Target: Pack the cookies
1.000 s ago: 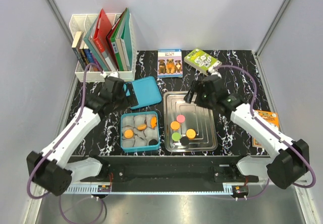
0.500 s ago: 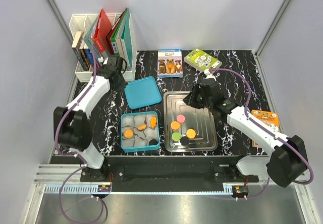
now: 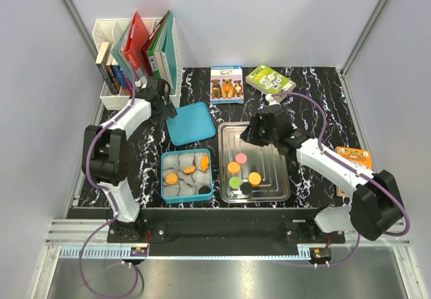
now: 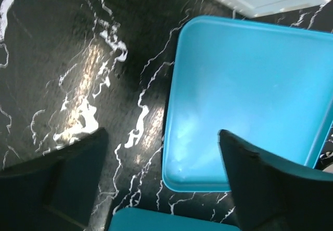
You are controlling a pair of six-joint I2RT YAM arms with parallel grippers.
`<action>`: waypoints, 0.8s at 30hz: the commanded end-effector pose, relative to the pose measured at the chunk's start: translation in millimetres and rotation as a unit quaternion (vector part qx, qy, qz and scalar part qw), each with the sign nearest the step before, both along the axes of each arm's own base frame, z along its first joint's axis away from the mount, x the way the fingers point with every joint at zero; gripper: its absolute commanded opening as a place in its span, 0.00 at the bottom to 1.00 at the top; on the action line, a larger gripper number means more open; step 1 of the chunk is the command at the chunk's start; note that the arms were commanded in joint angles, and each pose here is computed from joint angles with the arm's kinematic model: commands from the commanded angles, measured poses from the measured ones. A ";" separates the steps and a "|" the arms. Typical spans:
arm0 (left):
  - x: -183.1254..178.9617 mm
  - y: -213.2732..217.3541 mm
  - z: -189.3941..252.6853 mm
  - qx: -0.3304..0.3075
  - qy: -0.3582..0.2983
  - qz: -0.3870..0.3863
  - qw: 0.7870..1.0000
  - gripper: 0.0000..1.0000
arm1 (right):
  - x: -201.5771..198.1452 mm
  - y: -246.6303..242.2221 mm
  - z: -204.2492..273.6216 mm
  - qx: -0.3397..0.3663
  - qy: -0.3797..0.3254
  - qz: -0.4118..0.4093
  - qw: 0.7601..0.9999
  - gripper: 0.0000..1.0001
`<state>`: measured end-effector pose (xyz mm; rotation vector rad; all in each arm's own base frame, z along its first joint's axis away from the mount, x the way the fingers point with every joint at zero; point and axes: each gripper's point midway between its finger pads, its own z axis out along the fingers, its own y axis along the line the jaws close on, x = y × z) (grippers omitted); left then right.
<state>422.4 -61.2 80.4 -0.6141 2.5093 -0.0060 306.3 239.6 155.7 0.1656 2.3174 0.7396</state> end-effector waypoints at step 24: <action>20.1 0.1 -54.1 -0.027 -0.008 -0.001 1.000 0.35 | 9.9 4.3 -0.3 -0.017 -0.022 0.013 1.000 0.33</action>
